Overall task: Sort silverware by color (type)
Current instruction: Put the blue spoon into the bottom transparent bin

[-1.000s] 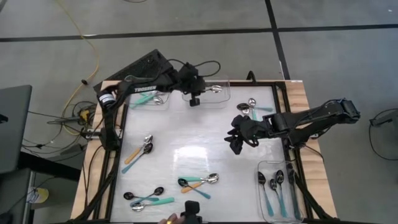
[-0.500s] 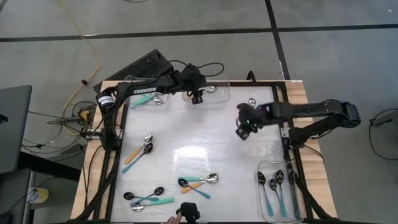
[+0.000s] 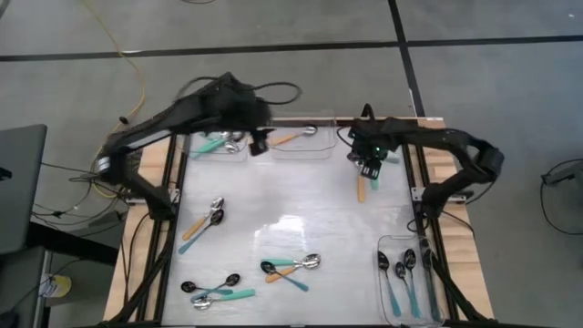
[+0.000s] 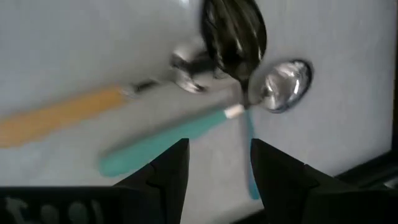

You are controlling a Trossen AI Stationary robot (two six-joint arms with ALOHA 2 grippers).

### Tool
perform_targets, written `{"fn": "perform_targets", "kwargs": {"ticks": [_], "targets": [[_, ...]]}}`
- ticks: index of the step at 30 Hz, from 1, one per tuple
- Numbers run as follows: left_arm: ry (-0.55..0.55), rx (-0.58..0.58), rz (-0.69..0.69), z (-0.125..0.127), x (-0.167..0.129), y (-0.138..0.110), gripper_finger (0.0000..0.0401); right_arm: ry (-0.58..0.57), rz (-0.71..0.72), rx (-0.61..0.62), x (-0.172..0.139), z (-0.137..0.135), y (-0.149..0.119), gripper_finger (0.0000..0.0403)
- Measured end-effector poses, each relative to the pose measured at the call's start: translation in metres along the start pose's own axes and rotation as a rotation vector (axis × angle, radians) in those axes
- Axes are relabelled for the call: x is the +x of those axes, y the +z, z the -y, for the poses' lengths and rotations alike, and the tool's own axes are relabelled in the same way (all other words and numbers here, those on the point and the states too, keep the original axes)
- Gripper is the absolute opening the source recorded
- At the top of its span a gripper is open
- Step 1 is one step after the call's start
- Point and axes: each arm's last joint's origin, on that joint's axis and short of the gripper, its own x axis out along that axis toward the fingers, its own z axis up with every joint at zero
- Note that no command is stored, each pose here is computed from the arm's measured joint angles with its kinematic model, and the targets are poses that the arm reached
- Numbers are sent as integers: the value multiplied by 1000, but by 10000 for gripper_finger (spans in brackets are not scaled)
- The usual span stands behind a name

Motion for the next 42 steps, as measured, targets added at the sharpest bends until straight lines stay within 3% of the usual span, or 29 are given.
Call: {"fn": "perform_targets", "kwargs": {"ticks": [5, 10, 19, 25, 30, 33, 36, 42], "targets": [[20, -160, 69, -8, -57, -32, 212, 2, -62, -64, 25, 8, 9, 193], [68, -303, 122, -8, -86, -68, 212, -42, -29, -102, 28, 11, 15, 193], [104, -446, 173, -1, -94, -109, 212, -40, 25, -157, 30, 16, 20, 179], [105, -442, 178, -1, -93, -109, 212, -35, 12, -165, 27, 12, 18, 157], [107, -401, 165, 0, -90, -108, 212, -54, 74, -120, -3, 4, 17, 151], [33, -398, 157, 2, -88, -108, 212, -56, 127, -11, -32, -2, 13, 150], [-145, -419, 75, 11, -83, -112, 212, 3, 215, 121, -57, -12, 5, 150], [-362, -466, -314, 52, -56, -143, 212, 138, 372, 265, -92, -46, -11, 150]]}}
